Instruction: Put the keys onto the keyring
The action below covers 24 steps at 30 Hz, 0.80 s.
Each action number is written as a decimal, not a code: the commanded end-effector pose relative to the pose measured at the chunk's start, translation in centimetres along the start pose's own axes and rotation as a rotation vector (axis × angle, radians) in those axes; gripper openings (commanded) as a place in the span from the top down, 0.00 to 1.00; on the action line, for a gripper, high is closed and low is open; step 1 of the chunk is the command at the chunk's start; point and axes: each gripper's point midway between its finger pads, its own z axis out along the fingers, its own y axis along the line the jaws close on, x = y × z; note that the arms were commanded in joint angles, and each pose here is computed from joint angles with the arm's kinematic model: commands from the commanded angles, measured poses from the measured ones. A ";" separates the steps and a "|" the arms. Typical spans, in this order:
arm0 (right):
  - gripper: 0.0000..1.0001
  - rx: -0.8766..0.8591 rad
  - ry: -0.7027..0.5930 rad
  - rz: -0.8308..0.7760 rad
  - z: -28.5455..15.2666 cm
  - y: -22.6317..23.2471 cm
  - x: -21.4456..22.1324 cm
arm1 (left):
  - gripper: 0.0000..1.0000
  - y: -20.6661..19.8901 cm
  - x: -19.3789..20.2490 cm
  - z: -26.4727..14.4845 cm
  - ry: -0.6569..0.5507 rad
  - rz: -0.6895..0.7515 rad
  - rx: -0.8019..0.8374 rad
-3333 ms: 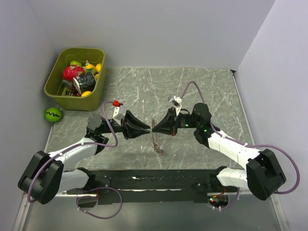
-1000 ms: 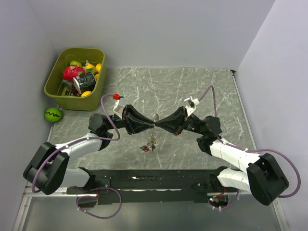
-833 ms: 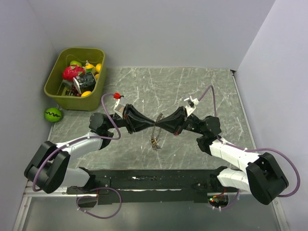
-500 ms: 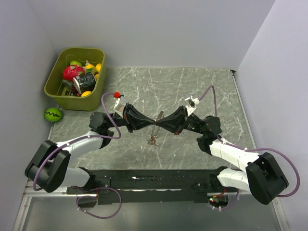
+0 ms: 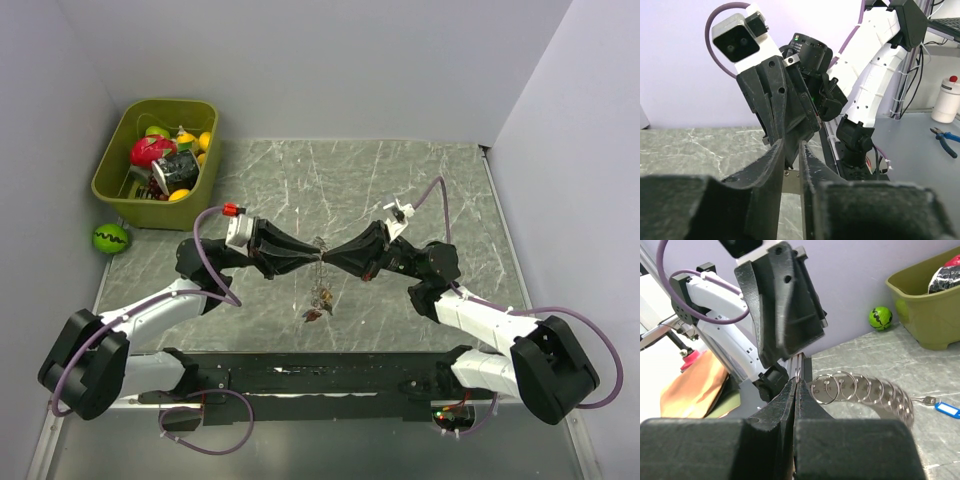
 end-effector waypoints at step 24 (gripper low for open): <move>1.00 -0.053 -0.089 -0.100 0.1 2.0 -2.6 | 0.66 0.1 -0.2 -0.2 -0.032 0.031 -0.028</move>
